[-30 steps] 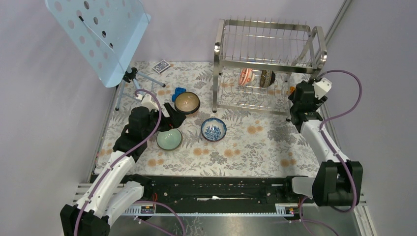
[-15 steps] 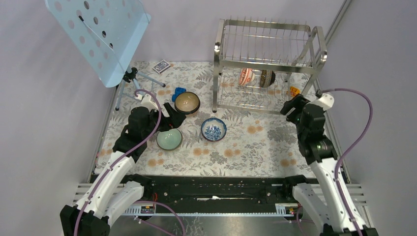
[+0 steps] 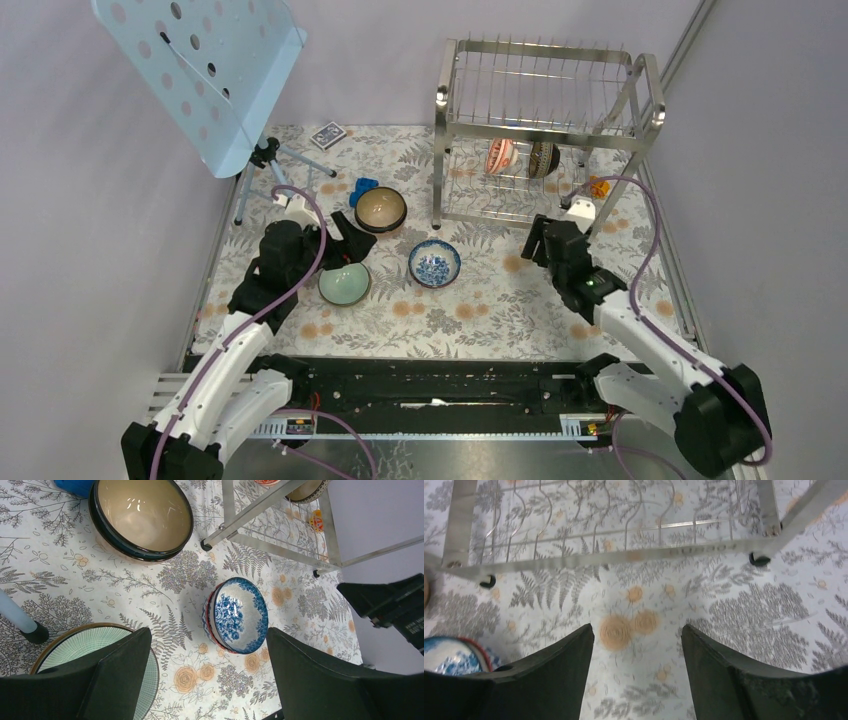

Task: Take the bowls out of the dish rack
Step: Adjust the dish rack at the center of the board.

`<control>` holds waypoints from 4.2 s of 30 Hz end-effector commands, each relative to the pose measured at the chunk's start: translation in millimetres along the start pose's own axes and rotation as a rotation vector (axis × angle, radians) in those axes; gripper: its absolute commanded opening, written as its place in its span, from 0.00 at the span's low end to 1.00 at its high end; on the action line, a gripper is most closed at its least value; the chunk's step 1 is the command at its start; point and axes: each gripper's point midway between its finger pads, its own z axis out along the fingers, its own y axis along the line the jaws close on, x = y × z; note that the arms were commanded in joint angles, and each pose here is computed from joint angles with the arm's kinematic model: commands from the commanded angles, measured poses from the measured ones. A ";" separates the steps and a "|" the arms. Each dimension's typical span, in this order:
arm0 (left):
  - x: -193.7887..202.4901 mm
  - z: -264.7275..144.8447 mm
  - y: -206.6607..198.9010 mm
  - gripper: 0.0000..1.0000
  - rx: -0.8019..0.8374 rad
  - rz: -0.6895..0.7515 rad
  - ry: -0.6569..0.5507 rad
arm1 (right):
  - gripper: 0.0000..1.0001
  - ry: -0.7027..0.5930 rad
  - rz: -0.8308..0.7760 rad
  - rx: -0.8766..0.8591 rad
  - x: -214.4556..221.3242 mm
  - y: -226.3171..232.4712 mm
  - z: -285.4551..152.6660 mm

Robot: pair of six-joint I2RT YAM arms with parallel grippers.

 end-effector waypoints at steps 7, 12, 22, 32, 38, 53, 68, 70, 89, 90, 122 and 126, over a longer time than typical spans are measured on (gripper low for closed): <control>-5.8 1.5 0.0 0.89 -0.002 0.019 -0.027 | 0.69 -0.355 -0.050 0.131 -76.1 25.5 77.2; -5.3 1.5 0.3 0.89 -0.002 0.019 -0.027 | 0.69 -0.387 -0.081 0.194 -95.6 25.2 106.9; -2.9 3.8 1.8 0.89 -0.007 0.017 -0.013 | 0.69 -0.285 -0.020 0.252 -120.7 20.3 168.5; 1.2 7.0 2.4 0.89 -0.005 0.009 0.009 | 0.68 -0.282 -0.013 0.267 -120.6 13.4 186.9; 1.4 8.7 1.9 0.89 -0.001 0.006 0.010 | 0.70 -0.274 0.023 0.205 -102.6 11.7 170.2; -22.3 4.8 -57.0 0.89 0.218 0.081 -0.116 | 0.79 -0.286 0.064 -0.092 -70.9 63.6 82.9; -77.4 118.5 -144.0 0.90 0.284 0.369 -0.461 | 0.80 -0.148 0.178 -0.294 -13.7 49.8 -22.6; -85.6 135.0 -144.3 0.92 0.260 0.418 -0.500 | 0.80 -0.133 0.178 -0.331 -8.7 49.5 -33.6; -96.8 220.5 -139.4 0.95 0.307 0.462 -0.471 | 0.82 -0.131 0.155 -0.412 -12.8 38.4 -82.7; -97.5 221.8 -140.3 0.95 0.316 0.462 -0.472 | 0.82 -0.127 0.151 -0.408 -12.0 37.5 -82.9; -42.6 207.0 -206.0 0.28 0.568 0.444 -0.400 | 0.83 -0.190 0.173 -0.293 -46.2 10.0 -111.6; -28.2 193.9 -216.8 0.26 0.589 0.428 -0.382 | 0.84 -0.202 0.183 -0.269 -49.4 4.2 -114.0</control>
